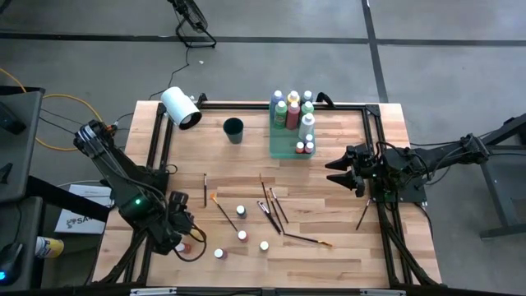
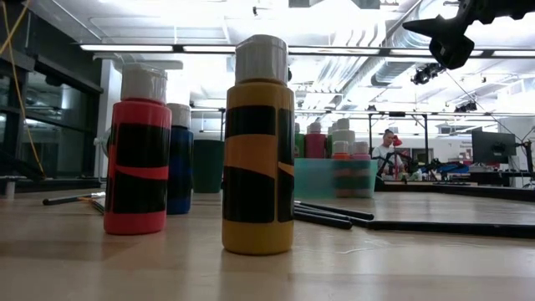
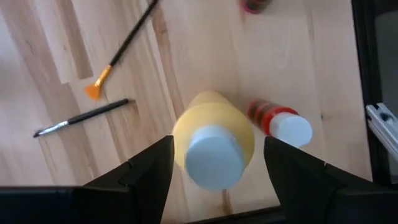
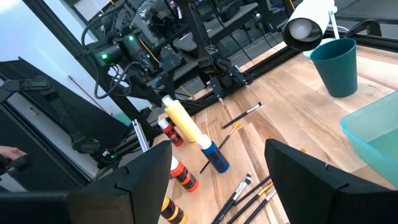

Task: Pick & Place Paint Supplies
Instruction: Put the yellow big paint bottle into the green bin

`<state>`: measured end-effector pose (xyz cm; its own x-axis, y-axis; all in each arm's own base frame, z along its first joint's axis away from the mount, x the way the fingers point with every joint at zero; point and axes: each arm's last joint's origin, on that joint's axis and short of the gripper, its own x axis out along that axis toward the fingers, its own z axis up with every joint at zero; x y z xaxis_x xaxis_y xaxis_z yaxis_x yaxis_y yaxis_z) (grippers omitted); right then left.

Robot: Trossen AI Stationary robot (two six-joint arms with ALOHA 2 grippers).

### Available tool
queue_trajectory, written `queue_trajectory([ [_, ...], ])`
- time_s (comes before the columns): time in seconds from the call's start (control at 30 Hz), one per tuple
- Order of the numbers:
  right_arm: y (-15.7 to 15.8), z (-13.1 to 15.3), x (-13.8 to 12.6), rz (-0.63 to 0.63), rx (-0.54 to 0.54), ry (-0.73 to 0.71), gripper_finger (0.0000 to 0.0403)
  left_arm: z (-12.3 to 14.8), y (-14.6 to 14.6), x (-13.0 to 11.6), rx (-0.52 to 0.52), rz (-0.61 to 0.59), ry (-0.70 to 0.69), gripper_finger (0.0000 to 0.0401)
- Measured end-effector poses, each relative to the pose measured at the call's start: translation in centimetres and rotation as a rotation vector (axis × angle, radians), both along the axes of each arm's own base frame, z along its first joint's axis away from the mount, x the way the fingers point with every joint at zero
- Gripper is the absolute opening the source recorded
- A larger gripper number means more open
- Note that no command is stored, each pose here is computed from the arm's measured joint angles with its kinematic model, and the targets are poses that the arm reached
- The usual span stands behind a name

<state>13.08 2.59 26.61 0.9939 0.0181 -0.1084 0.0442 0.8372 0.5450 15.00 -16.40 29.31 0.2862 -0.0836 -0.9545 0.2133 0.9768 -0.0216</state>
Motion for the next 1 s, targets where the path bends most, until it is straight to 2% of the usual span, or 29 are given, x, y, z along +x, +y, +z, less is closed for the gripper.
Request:
queue_trajectory([
  [0.33, 0.0, 0.0, 0.0, 0.0, -0.003, 0.0, 0.0252, 0.01, 0.1, -0.01, 0.006, 0.045, -0.008, 0.0236],
  [0.7, 0.0, -0.01, 0.0, 0.001, -0.007, 0.0, 0.0252, 0.06, -0.04, 0.1, -0.013, 0.047, -0.017, 0.0155],
  [1.0, 0.0, -0.01, 0.0, 0.001, -0.007, 0.0, 0.0252, 0.04, -0.12, 0.04, -0.032, 0.037, 0.008, 0.0133],
])
